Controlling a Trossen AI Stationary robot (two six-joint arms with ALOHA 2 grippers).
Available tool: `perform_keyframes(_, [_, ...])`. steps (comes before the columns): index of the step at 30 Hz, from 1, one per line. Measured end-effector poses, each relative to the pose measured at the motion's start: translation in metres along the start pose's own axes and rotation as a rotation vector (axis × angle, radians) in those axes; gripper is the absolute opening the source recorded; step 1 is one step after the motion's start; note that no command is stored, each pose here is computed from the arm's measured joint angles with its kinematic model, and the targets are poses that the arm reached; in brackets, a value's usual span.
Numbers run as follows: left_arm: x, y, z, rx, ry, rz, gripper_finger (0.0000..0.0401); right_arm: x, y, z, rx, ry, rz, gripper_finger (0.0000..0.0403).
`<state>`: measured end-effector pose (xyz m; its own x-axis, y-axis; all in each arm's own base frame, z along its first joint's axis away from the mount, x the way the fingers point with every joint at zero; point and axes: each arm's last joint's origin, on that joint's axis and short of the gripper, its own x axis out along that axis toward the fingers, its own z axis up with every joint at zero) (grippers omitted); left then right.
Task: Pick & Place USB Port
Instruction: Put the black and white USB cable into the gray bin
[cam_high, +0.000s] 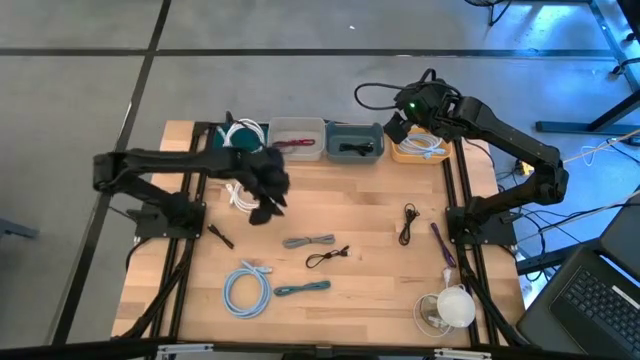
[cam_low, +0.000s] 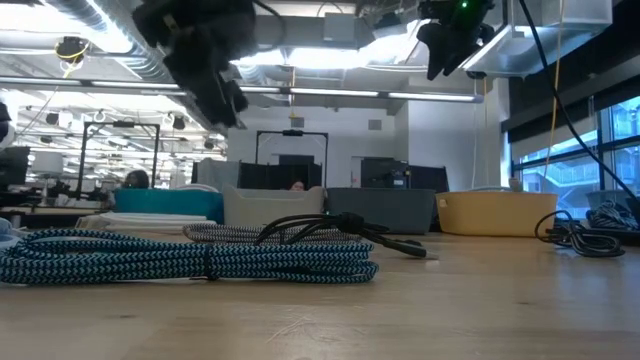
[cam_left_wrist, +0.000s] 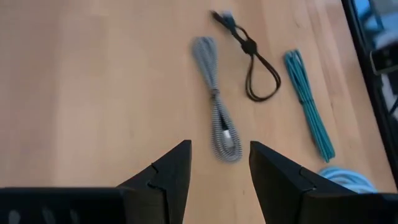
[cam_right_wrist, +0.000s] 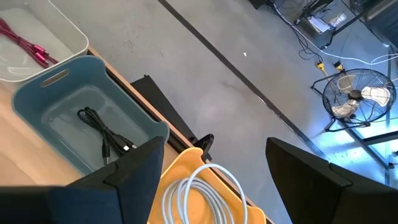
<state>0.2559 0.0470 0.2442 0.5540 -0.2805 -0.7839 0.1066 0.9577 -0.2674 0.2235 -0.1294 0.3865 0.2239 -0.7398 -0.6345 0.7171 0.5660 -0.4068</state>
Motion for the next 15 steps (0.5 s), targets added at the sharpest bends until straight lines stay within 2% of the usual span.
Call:
perform_keyframes(8, [0.058, -0.006, 0.007, 0.064, 0.060, -0.068, 0.0152, 0.000, 0.000, 0.001, -0.040, -0.009, 0.000, 0.0284])
perform_keyframes(15, [0.100, -0.005, 0.004, 0.076, 0.112, -0.045, 0.0153, 0.000, 0.000, 0.003, -0.063, -0.031, 0.000, 0.0284])
